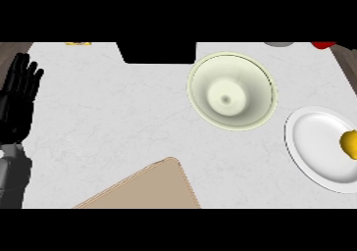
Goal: Pick the can from the plate and place it in the bowl
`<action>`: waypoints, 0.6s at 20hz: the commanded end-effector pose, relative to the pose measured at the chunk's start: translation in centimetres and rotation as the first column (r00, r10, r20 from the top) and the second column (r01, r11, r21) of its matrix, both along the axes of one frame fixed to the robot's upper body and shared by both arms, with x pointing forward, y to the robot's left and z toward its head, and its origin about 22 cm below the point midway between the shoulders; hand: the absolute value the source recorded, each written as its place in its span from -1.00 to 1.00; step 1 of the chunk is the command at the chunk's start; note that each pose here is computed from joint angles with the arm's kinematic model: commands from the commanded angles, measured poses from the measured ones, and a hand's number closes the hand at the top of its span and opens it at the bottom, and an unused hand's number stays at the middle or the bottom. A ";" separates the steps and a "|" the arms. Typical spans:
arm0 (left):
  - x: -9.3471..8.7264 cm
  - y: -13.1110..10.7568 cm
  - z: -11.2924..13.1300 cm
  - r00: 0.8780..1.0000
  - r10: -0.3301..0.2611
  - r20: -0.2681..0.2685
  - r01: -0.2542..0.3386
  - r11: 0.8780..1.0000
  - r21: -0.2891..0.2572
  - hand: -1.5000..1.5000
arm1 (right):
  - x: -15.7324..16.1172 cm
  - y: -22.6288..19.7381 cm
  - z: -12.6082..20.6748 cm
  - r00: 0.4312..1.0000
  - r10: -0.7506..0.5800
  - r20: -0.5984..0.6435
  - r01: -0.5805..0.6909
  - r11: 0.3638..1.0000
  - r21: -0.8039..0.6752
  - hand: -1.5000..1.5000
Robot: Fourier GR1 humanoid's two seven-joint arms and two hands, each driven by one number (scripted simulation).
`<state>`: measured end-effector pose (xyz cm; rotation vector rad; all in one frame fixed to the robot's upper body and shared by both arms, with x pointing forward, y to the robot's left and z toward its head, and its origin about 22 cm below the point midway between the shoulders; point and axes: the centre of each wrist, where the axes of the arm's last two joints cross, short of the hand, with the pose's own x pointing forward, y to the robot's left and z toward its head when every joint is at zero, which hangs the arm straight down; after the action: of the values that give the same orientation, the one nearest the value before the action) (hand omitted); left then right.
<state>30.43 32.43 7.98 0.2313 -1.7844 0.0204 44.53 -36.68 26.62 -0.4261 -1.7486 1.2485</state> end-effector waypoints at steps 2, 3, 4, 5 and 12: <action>-0.9 1.1 0.3 1.000 0.008 -0.024 -0.009 1.000 -0.008 0.00 | 1.3 4.8 -1.9 0.979 0.157 -0.128 -0.157 0.988 0.014 1.00; -0.7 1.3 0.5 1.000 0.003 -0.009 -0.003 1.000 -0.009 0.00 | 1.9 7.1 -2.8 0.977 0.156 -0.142 -0.158 0.988 0.003 1.00; -1.1 0.2 0.3 1.000 0.019 -0.002 -0.019 1.000 -0.002 0.00 | 1.7 7.4 -5.7 0.975 0.156 -0.156 -0.156 0.988 0.013 1.00; -1.1 1.3 -0.5 1.000 0.025 0.003 -0.025 1.000 0.007 0.00 | 1.9 9.1 -6.7 0.973 0.156 -0.167 -0.158 0.987 -0.001 1.00; -0.8 1.1 0.5 1.000 0.006 0.005 -0.006 1.000 0.005 0.00 | 0.8 13.7 -10.8 0.993 0.061 -0.097 -0.071 0.993 -0.099 1.00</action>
<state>29.64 32.96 8.06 0.2371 -1.7873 0.0249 45.98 -25.68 18.80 -0.3071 -1.6452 1.3758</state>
